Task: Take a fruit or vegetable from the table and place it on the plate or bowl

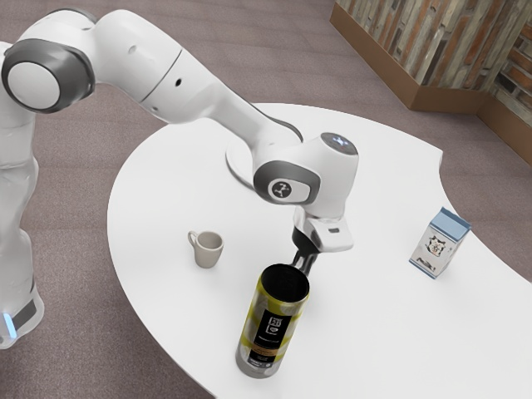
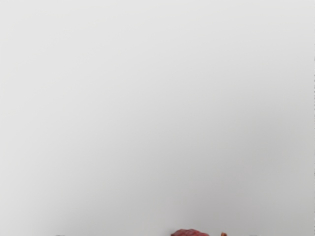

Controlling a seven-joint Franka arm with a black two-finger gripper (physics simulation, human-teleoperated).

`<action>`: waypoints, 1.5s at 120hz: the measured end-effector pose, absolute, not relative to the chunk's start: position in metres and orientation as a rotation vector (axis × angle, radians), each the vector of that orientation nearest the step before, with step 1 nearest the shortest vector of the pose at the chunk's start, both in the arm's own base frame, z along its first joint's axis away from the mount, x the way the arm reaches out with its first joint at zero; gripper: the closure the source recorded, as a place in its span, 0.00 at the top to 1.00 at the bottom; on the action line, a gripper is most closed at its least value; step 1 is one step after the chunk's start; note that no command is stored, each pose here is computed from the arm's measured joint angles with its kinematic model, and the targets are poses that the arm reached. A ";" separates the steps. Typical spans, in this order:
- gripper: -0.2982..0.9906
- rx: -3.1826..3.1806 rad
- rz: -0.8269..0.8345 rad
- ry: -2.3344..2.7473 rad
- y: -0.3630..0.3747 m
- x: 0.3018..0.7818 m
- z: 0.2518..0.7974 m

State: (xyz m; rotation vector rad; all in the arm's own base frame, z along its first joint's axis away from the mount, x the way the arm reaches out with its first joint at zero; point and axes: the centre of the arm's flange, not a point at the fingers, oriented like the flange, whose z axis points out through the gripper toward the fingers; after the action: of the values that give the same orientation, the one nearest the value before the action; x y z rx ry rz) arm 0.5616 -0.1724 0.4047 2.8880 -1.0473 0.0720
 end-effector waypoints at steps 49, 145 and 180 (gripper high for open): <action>0.35 2.938 0.270 -1.170 -0.168 0.535 0.499; 0.35 3.202 0.058 -0.661 0.184 0.570 0.514; 0.71 3.185 0.125 -0.823 0.135 0.564 0.552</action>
State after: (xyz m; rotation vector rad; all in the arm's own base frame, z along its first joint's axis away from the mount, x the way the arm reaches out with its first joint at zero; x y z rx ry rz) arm 0.5643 0.1349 0.5521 3.1845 -0.8227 0.1250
